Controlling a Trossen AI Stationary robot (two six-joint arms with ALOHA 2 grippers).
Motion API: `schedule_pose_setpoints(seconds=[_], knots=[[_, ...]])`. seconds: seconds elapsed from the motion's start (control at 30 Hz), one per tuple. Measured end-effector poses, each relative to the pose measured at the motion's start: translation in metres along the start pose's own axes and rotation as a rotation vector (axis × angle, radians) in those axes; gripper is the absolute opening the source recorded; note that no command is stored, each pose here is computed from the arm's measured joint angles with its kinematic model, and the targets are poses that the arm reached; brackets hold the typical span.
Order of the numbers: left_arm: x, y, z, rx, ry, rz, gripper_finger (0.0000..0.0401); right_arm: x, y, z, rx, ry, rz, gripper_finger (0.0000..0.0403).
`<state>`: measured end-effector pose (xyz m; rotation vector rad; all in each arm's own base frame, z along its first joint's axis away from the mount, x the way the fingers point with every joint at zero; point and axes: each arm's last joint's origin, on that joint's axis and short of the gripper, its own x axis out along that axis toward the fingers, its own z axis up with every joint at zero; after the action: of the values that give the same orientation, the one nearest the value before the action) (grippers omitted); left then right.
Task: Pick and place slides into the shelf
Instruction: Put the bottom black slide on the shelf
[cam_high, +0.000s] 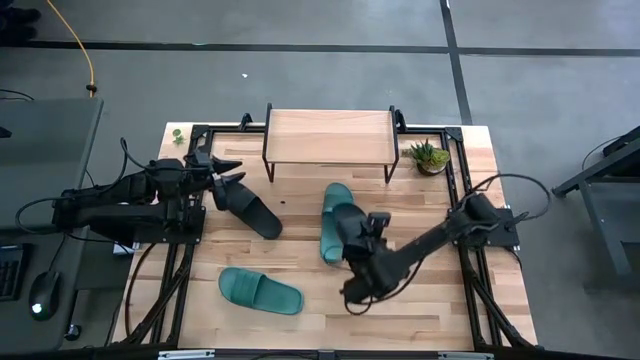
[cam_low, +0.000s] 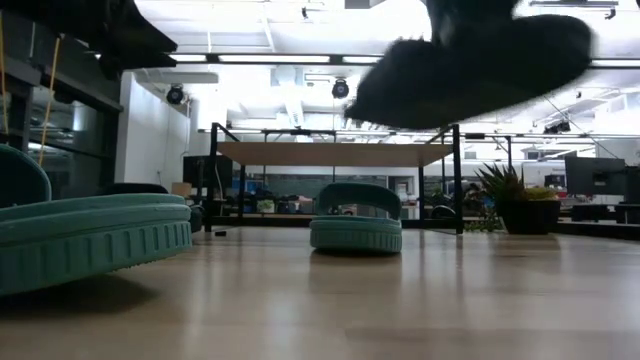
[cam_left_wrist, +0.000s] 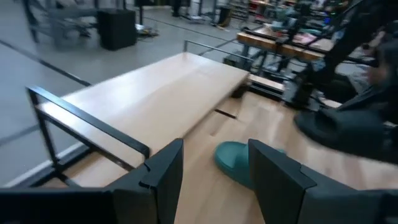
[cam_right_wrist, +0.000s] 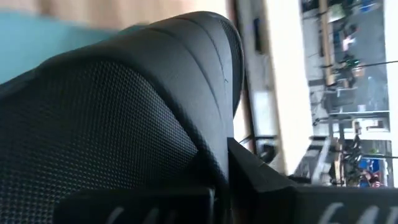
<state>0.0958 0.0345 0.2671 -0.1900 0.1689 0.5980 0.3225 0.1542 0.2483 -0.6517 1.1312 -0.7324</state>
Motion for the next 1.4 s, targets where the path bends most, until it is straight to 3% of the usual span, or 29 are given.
schedule_pose_setpoints(seconds=[0.23, 0.5, 0.93, 1.4], knots=[[0.000, 0.000, 0.005, 0.030, -0.048, 0.016, 0.0163, 0.005, -0.054, -0.018, 0.076, -0.084, -0.120, 0.0000], [-0.001, -0.002, 0.015, 0.071, -0.153, 0.006, 0.0163, 0.047, -0.101, -0.057, 0.172, 0.031, -0.214, 0.0000], [-0.001, -0.002, 0.013, 0.041, -0.135, -0.022, 0.0163, 0.095, -0.170, -0.035, 0.217, 0.161, -0.252, 0.0000], [-0.001, -0.003, 0.017, 0.070, -0.175, -0.024, 0.0163, 0.150, -0.213, -0.022, 0.203, 0.179, -0.187, 0.0000]])
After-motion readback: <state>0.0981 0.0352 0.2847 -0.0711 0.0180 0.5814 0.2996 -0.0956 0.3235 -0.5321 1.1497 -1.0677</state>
